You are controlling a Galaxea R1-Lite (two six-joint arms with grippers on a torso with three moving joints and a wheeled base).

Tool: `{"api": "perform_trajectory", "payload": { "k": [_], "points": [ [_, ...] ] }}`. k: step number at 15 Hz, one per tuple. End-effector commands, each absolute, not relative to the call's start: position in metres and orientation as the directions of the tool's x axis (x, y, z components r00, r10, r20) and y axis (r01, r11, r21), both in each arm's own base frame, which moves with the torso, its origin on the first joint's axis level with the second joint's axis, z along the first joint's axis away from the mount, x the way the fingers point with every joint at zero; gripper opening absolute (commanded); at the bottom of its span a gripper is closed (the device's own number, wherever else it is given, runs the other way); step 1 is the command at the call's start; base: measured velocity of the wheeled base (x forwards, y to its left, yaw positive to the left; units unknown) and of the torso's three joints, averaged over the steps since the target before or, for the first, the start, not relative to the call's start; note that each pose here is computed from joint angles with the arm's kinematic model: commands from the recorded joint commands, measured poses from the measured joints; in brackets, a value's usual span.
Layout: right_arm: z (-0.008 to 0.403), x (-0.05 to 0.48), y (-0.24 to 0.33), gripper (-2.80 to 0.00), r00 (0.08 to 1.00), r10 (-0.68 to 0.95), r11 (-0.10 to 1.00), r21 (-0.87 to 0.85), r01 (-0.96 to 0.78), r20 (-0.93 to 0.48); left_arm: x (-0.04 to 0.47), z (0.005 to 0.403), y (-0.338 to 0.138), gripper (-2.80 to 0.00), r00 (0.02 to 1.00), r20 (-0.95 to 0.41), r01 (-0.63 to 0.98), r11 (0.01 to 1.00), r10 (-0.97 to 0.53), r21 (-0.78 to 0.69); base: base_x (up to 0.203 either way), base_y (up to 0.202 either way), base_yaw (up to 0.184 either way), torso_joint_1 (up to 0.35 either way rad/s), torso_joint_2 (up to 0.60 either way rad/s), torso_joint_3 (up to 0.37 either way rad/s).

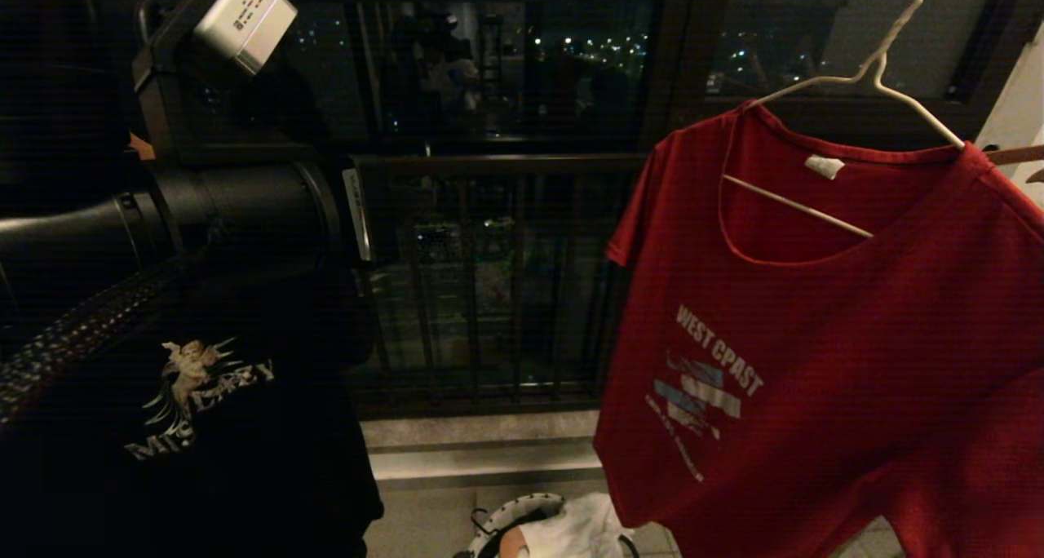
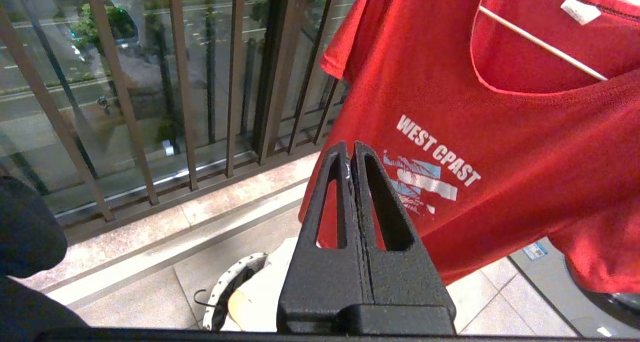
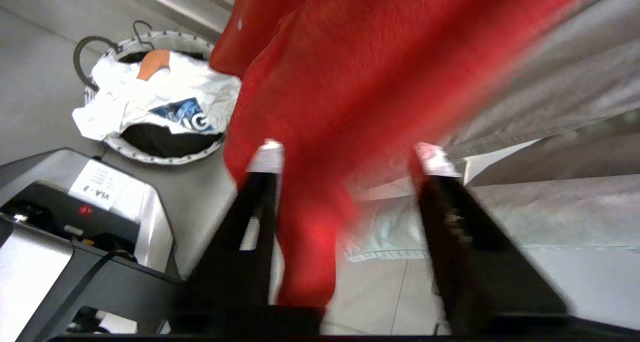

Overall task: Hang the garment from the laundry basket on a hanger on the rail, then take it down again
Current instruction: Take the clothes off the clothes rack

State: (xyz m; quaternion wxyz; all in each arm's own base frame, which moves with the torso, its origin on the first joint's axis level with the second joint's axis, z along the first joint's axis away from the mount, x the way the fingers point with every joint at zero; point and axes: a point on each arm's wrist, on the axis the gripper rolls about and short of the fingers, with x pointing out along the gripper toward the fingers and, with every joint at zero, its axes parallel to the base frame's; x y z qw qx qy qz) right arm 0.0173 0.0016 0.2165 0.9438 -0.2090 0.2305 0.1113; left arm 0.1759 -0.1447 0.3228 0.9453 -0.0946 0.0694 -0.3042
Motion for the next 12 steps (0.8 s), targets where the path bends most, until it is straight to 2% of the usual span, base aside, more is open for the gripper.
{"api": "perform_trajectory", "payload": {
  "k": [1,6,12],
  "points": [
    [0.216,0.007,-0.003,0.00,0.889,0.122,0.889,-0.350,-0.296,-0.440,0.176,0.323,-0.145,-2.80,0.806,-0.072,0.561,0.797,-0.588,-0.223,0.000,0.000,0.000,0.000,0.00,0.000],
    [0.215,-0.033,-0.018,0.00,0.945,0.196,0.886,-0.365,-0.285,-0.262,0.180,0.328,-0.147,-2.80,0.826,-0.064,0.525,0.807,-0.559,-0.269,0.000,0.000,0.000,0.000,0.00,0.000],
    [0.214,-0.059,-0.029,0.00,0.973,0.194,0.909,-0.350,-0.225,-0.123,0.179,0.328,-0.147,-2.80,0.826,-0.066,0.525,0.807,-0.559,-0.269,0.000,0.000,0.000,0.000,0.00,0.000]
  ]
}}
